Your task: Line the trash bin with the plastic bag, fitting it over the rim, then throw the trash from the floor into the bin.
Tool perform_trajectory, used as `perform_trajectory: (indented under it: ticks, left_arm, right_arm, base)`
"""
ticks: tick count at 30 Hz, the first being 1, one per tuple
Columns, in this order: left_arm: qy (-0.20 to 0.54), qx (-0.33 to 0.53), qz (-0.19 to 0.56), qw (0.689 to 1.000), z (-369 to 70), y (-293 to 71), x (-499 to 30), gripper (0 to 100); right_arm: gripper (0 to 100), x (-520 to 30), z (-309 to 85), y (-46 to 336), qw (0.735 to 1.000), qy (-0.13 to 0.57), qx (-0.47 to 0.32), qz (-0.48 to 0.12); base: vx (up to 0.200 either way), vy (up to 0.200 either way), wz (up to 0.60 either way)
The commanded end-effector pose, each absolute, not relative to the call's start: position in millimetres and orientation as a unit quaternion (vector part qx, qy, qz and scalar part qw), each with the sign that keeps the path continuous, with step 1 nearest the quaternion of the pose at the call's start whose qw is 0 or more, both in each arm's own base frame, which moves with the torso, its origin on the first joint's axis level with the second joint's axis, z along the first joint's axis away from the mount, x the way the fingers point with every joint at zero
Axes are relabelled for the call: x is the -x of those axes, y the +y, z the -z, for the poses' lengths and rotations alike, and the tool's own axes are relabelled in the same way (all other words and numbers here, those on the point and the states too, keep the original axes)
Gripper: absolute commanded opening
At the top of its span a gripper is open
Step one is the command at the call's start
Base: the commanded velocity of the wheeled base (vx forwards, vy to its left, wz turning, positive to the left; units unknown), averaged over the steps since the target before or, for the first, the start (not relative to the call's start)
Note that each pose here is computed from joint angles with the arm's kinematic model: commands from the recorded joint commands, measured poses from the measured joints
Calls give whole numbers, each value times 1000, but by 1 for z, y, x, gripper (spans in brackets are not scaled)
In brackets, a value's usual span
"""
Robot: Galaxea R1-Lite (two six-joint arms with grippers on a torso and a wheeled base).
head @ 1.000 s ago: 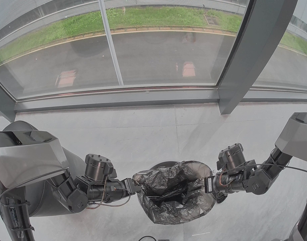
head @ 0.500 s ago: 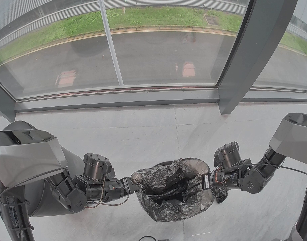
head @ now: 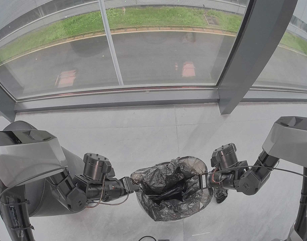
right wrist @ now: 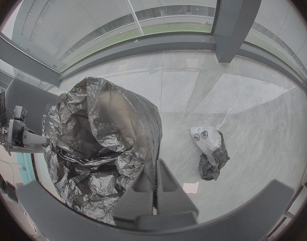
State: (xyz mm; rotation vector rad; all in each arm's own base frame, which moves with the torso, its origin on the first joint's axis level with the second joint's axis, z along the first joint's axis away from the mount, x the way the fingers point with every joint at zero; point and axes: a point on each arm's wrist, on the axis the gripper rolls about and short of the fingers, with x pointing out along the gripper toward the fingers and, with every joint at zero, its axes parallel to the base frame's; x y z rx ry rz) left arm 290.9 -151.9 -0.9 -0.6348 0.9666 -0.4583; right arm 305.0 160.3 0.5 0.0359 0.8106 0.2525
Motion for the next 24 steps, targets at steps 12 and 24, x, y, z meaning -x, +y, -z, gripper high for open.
perform_trajectory:
  ticks: [12, 24]
  left_arm:
    - [451, 298, 214, 813, -1, -151, -290, 0]
    - [446, 300, 216, 815, -12, -147, -283, 0]
  right_arm:
    - [100, -302, -20, 159, 922, 367, -28, -125]
    - [100, -298, -40, 167, 929, 340, -37, -145]
  base:
    - [0, 0, 0]
    - [0, 0, 0]
